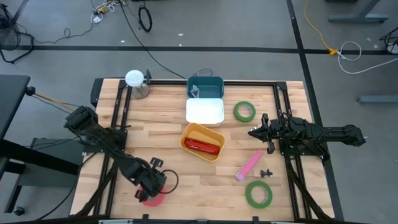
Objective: Pick and place Stapler, Stapler remover, tape
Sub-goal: Put the pink tape into the white bin
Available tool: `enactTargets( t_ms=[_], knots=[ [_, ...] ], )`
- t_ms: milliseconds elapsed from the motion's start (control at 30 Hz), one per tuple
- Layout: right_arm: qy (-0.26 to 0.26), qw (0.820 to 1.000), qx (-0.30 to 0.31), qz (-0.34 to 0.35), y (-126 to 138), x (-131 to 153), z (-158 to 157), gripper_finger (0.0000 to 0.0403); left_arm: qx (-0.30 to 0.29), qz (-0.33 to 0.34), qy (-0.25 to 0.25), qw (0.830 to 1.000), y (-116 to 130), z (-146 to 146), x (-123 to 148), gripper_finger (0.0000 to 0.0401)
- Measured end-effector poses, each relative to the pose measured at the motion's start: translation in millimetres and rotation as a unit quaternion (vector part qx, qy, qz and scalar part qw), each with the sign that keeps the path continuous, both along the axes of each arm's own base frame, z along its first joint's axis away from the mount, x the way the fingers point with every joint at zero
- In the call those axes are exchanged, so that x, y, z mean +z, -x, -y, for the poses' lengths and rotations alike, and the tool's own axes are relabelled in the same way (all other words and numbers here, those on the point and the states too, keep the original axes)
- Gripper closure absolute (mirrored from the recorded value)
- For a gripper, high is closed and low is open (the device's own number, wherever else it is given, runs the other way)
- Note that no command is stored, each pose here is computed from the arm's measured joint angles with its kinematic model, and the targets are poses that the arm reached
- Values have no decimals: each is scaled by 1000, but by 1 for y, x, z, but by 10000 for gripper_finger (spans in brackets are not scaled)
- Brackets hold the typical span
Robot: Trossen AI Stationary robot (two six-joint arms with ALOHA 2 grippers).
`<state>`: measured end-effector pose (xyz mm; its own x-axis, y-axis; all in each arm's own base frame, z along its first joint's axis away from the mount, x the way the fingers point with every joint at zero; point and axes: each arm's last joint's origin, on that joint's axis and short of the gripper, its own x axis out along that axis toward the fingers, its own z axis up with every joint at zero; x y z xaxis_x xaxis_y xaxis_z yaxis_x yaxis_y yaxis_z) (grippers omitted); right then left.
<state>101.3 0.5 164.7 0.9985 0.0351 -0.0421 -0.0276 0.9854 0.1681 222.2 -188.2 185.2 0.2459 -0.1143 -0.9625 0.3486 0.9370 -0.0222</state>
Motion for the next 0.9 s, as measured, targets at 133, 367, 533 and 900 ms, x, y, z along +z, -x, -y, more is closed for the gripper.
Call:
enactTargets(
  t_ms=[133, 367, 533, 900],
  knots=[
    [0, 1000, 0, 0, 0, 0, 0, 396, -11, 27, 4, 1000, -15, -3, 15, 300],
    [0, 1000, 0, 0, 0, 0, 0, 396, 11, 63, 16, 998, -41, -20, 37, 300],
    [0, 1000, 0, 0, 0, 0, 0, 396, 30, 86, 18, 996, -59, -37, 50, 300],
    [0, 1000, 0, 0, 0, 0, 0, 396, 74, 112, 0, 991, -86, -87, 62, 300]
  ],
)
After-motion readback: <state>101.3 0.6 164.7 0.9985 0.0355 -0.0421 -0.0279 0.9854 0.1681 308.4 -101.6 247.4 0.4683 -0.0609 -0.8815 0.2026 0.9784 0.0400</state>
